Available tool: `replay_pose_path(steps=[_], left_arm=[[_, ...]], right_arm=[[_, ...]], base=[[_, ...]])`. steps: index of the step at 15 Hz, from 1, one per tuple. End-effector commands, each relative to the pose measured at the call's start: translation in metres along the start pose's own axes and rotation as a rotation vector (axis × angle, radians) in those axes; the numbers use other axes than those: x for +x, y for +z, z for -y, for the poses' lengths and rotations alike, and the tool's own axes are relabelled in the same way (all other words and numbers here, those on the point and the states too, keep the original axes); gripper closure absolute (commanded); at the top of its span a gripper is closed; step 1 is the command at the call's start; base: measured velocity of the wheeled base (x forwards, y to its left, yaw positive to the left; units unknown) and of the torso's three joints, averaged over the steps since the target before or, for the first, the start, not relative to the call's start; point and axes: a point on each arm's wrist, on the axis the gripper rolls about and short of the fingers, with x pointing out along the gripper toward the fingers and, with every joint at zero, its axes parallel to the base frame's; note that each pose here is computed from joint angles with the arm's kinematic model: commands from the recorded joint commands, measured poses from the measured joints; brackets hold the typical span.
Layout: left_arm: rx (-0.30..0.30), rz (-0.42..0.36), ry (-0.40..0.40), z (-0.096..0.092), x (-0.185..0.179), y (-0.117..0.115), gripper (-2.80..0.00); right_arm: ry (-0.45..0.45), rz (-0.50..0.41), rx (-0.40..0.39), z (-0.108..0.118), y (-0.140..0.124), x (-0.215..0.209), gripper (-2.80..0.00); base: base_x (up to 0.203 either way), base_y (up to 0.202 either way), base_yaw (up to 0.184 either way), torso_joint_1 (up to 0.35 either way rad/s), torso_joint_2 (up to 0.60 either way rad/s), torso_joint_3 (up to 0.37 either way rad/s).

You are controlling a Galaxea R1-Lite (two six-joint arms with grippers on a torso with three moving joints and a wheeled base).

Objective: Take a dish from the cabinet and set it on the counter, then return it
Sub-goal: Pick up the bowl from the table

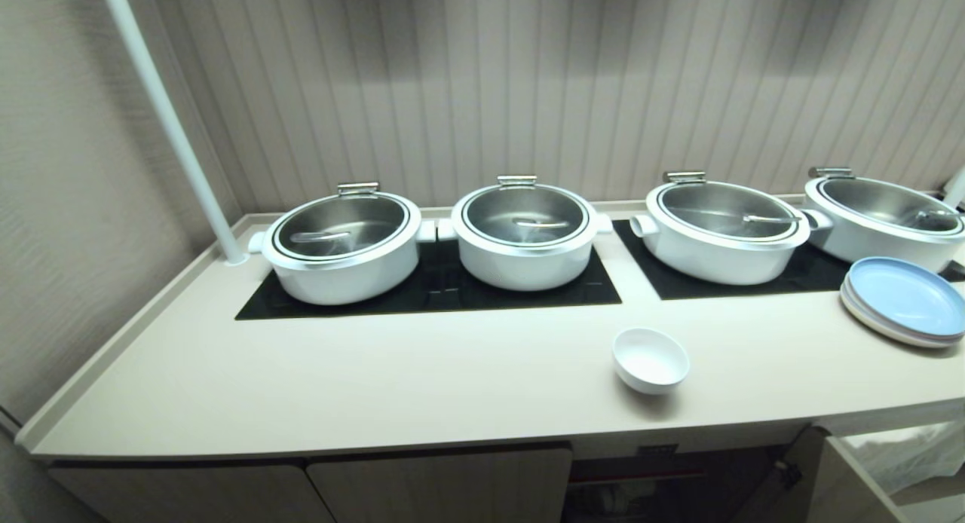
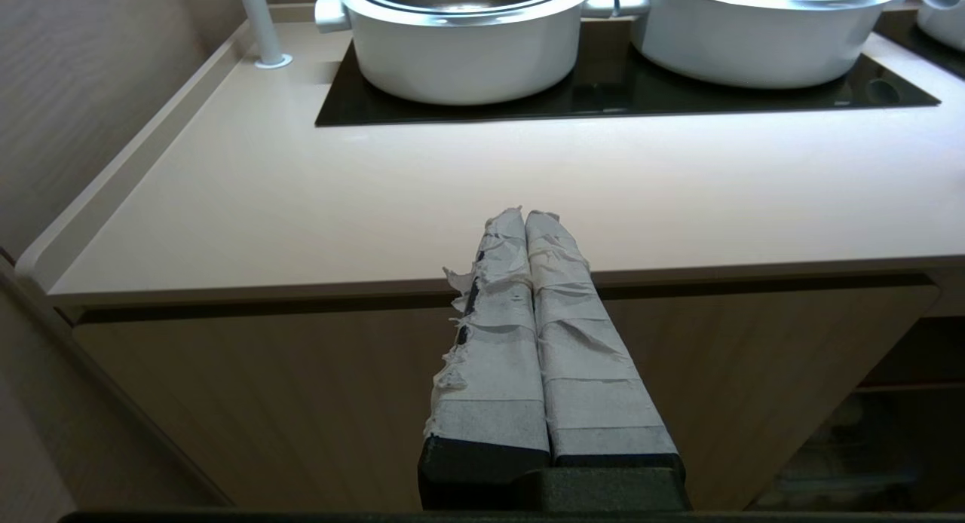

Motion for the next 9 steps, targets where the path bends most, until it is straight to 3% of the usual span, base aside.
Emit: replay_pose_path(steps=[1,3,9], left_arm=[[0.0,0.0,0.001,0.0,0.0,0.0,0.0],[0.0,0.0,0.001,0.0,0.0,0.0,0.0],[0.0,0.0,0.0,0.0,0.0,0.0,0.0]], right_arm=[[0.019,0.069,0.009,-0.001,-0.013,-0.007,0.0],[0.03,0.128,0.016,-0.002,-0.02,-0.011,0.0],[0.061,0.188,0.018,-0.003,-0.033,-0.022,0.0]], base=[[0.0,0.0,0.0,0.0,0.0,0.0],[0.0,0.0,0.0,0.0,0.0,0.0],[0.0,0.0,0.0,0.0,0.0,0.0]])
